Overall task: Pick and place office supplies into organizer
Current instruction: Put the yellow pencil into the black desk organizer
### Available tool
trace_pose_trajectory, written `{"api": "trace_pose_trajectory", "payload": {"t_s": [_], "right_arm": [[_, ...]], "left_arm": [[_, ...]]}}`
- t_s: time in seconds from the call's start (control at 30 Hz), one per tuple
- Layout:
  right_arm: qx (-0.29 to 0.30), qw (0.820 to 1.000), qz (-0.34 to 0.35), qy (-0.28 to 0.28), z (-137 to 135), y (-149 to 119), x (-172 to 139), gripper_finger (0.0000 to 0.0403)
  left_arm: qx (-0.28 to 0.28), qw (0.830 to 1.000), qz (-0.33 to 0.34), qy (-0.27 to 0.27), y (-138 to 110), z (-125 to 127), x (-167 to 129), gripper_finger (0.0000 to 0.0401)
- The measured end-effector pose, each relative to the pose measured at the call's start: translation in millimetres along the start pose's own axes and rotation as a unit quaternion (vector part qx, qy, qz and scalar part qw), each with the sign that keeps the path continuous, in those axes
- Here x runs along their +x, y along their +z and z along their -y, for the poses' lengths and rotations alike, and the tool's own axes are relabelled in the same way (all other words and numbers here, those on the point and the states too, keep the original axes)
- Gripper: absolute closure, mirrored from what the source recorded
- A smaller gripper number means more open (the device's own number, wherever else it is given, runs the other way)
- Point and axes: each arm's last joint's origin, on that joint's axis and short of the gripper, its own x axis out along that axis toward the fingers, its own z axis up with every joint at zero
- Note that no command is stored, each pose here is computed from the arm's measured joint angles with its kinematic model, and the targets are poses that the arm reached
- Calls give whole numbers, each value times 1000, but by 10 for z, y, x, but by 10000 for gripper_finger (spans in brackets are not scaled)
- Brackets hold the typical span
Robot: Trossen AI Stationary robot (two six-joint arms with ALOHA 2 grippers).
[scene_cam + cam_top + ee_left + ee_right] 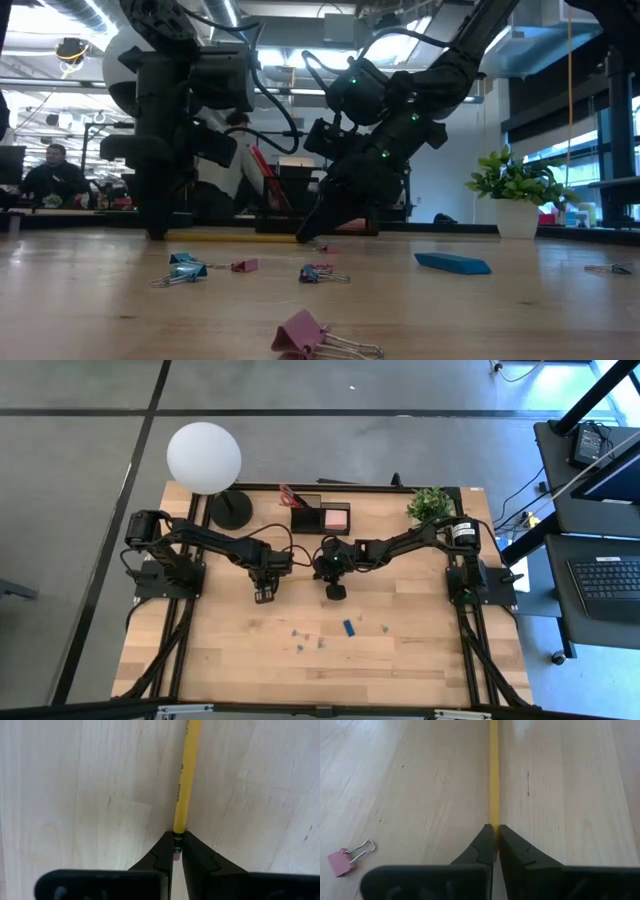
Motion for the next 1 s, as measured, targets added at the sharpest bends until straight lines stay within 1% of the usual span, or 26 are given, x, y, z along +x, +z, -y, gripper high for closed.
{"api": "trace_pose_trajectory", "payload": {"t_s": [0.27,0.4,0.53,0.67,0.8,0.9,1.0], "right_arm": [[1,1000,3,0,1,6,0,384],[-8,1000,14,-1,3,29,-3,361],[-14,1000,17,-2,13,79,-2,317],[-14,1000,21,-5,24,128,0,252],[8,1000,26,-7,35,180,0,193],[10,1000,29,-7,46,261,-74,165],[8,999,51,-15,70,392,-251,151]], "left_arm": [[12,1000,-3,2,10,1,-22,382],[12,1000,-5,4,34,6,-40,383],[12,1000,-6,4,36,6,-43,383],[2,1000,-7,4,35,6,-44,384],[-2,1000,-8,5,35,6,-44,384],[-9,1000,-8,4,40,7,-57,384],[-9,1000,-6,4,71,13,-96,384]]}}
